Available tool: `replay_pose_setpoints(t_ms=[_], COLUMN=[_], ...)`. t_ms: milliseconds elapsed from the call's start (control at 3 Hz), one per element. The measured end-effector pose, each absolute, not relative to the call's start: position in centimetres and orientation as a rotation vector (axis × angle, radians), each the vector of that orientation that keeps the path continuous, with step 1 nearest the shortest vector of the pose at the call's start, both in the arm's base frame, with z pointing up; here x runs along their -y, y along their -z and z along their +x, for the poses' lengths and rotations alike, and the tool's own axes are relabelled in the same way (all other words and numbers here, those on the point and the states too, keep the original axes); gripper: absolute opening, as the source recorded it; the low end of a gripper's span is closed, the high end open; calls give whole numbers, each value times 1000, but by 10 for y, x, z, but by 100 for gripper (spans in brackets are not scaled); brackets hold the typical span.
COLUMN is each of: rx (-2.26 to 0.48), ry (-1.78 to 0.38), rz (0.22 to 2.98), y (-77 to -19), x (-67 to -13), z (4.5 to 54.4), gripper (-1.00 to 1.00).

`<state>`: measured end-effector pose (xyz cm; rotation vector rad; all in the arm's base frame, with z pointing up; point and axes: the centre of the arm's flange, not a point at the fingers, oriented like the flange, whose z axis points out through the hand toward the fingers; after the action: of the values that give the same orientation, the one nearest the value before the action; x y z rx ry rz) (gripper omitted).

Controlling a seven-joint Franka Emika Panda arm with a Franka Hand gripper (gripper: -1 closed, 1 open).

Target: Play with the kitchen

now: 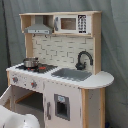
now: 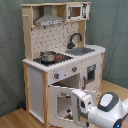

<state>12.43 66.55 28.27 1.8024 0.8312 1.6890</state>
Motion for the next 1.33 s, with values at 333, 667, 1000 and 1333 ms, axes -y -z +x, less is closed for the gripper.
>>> replay_pose_setpoints(t_ms=[333,667,1000,1333], rx=[-787,-720,-663,-627], ry=[-1739,-1770,-1773,-1722], rz=[1860,1926,1987,2005], y=[-266,-248,-226,-191], x=[-665,-662,-656,-629], z=[131,136,141,149], gripper=[100,100,100,100])
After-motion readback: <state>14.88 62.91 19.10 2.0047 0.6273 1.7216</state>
